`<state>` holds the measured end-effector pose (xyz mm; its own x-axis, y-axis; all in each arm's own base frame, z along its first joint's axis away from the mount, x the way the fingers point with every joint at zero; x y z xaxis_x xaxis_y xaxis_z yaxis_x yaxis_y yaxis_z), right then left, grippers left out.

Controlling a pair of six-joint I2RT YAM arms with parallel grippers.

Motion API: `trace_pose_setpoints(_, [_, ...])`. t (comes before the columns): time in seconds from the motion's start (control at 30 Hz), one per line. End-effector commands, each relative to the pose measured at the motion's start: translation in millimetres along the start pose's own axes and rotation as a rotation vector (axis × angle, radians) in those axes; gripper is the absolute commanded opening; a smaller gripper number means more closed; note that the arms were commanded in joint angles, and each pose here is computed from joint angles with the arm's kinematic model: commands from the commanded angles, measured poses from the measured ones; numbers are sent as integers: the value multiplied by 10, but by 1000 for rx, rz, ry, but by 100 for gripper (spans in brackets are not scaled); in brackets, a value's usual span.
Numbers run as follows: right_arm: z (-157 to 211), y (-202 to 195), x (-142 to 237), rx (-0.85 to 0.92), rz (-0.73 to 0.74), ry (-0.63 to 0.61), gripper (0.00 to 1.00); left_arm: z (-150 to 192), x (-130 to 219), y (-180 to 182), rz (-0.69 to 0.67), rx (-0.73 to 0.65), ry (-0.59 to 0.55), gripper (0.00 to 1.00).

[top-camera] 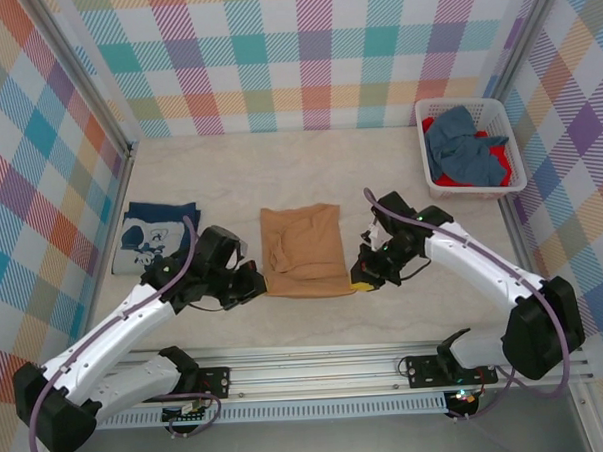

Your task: Fold and stack the t-shirts

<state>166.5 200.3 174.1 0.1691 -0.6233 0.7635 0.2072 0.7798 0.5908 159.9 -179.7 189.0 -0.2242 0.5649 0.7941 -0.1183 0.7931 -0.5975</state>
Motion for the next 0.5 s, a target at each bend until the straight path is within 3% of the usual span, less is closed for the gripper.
trace_pose_setpoints(0.0, [59, 87, 153, -7, 16, 4, 0, -49, 70, -23, -43, 36, -24, 0])
trace_pose_setpoints(0.47, [-743, 606, 401, 27, 64, -164, 0, -935, 220, -297, -95, 87, -244, 0])
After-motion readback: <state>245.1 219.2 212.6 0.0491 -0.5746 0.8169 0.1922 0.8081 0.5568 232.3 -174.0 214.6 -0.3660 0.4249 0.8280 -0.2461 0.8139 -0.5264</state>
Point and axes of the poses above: each hand's point on the last joint's axis, 136 mm out from that joint toward the fingers, its own x axis back along the fingers, its own y axis along the line the jaws close on, z = x × y, the point moved 3 cm from there along x, back along the fingers, and after that the axes turned 2 degrees about -x, right-handed, at the moved point
